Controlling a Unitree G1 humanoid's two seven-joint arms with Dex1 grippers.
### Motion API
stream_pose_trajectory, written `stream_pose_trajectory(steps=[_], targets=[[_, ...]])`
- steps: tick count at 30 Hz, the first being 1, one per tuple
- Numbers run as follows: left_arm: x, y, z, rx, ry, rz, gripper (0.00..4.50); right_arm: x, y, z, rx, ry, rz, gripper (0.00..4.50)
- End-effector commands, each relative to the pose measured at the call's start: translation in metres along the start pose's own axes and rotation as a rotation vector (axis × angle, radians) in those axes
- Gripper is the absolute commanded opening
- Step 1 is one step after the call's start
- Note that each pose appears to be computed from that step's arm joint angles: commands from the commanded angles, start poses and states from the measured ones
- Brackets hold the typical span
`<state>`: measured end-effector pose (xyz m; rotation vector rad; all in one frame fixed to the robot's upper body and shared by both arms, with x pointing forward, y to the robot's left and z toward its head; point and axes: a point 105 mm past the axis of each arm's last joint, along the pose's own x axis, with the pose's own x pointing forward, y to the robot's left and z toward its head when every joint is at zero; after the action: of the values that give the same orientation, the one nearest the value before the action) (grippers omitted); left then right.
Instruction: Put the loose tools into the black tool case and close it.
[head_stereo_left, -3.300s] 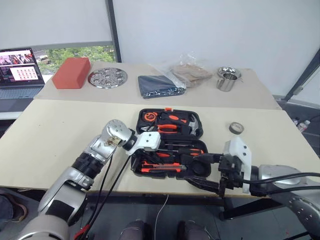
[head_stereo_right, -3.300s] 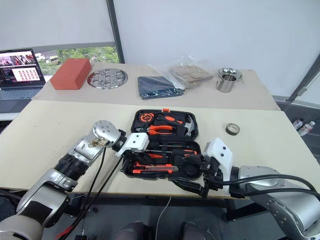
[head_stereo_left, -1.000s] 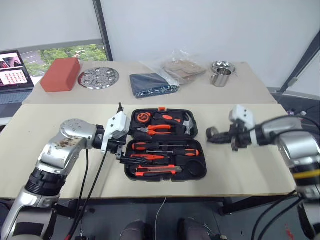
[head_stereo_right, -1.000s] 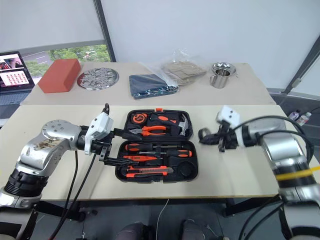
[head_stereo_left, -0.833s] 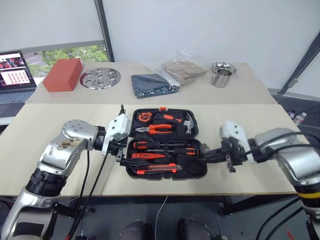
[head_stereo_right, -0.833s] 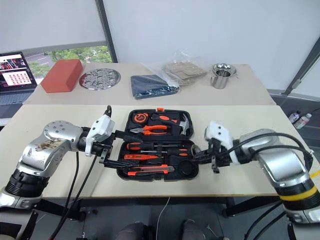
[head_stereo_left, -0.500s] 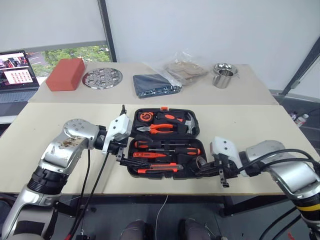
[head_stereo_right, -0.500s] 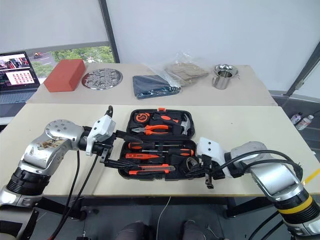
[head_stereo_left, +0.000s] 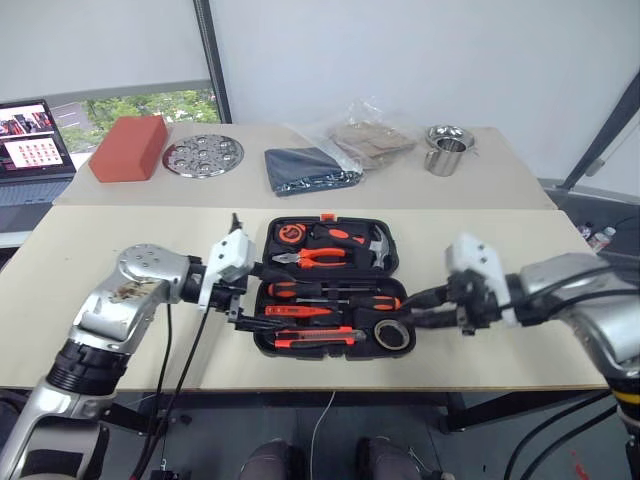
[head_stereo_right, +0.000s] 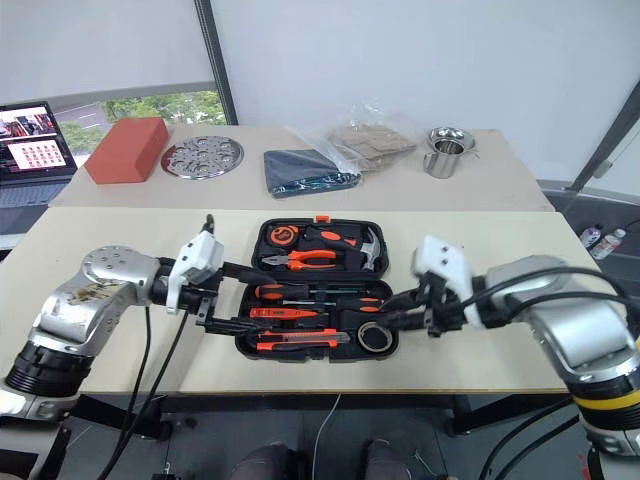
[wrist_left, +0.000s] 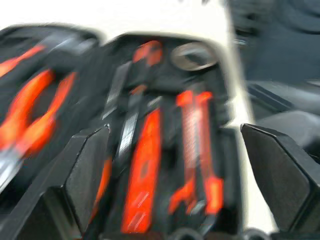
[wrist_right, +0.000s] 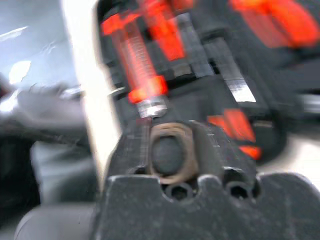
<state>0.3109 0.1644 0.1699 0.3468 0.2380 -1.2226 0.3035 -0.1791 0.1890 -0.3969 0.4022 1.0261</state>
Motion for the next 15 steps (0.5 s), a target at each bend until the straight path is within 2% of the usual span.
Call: stream_pose_trajectory(steps=[1,4,6,9,10,15], targets=[[-0.030,0.025,-0.012,-0.037,0.027,0.192,3.07,-0.006,-0.032,-0.013,0.011,0.006,-0.154,0.00],[-0.038,0.033,-0.032,-0.039,0.103,0.250,2.05,0.004,-0.042,-0.033,-0.022,0.064,-0.180,0.00],[-0.035,0.033,-0.042,-0.031,0.145,0.248,1.38,0.014,-0.043,-0.042,-0.066,0.096,-0.170,0.00],[-0.019,0.032,-0.048,-0.044,0.141,0.210,0.19,0.032,-0.040,-0.048,-0.153,0.118,-0.116,0.00],[-0.013,0.031,-0.049,-0.046,0.142,0.192,0.02,0.037,-0.036,-0.049,-0.176,0.127,-0.088,0.00],[0.009,0.013,-0.042,-0.067,0.119,0.051,0.02,0.052,-0.010,-0.035,-0.238,0.073,0.068,0.00]])
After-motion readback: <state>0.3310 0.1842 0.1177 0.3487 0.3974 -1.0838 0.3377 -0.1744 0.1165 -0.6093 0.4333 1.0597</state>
